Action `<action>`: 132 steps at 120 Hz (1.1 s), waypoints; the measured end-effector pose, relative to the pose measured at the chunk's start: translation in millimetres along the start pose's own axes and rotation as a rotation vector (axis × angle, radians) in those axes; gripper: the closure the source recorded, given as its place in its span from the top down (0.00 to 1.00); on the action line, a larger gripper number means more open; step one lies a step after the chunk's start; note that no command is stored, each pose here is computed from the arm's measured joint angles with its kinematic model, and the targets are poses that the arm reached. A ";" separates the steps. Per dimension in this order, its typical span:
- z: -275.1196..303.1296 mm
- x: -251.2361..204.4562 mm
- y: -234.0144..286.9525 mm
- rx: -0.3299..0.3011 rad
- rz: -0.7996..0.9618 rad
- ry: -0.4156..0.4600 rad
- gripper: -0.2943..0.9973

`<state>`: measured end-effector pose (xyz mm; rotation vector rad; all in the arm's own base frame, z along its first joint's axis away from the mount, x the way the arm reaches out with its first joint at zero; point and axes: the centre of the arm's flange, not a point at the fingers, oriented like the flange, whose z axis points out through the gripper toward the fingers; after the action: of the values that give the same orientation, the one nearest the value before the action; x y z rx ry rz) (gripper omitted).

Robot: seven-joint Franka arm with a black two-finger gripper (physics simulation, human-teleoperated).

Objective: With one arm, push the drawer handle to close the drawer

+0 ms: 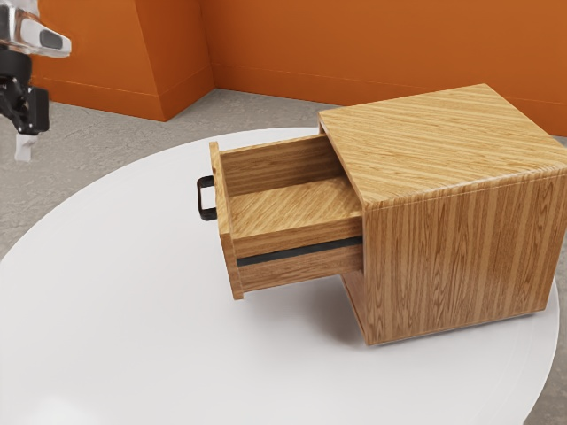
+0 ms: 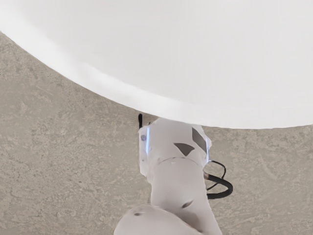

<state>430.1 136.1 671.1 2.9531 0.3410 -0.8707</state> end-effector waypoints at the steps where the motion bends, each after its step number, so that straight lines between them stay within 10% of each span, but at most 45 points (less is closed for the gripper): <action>1: 0.9 3.1 -11.2 -0.010 -0.019 0.014 0.77; 26: -15.4 -34.3 -208.5 -0.103 -0.368 0.371 0.77; 47: -101.5 -38.0 -62.3 0.044 -0.058 0.600 0.77; 68: -102.7 -27.0 104.5 0.144 0.290 0.606 0.46; 99: -31.2 53.9 75.7 0.169 0.220 0.428 0.23; 132: 20.9 106.4 118.9 0.215 0.304 0.440 0.18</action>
<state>532.4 39.0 593.6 3.2508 -0.2047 -0.2317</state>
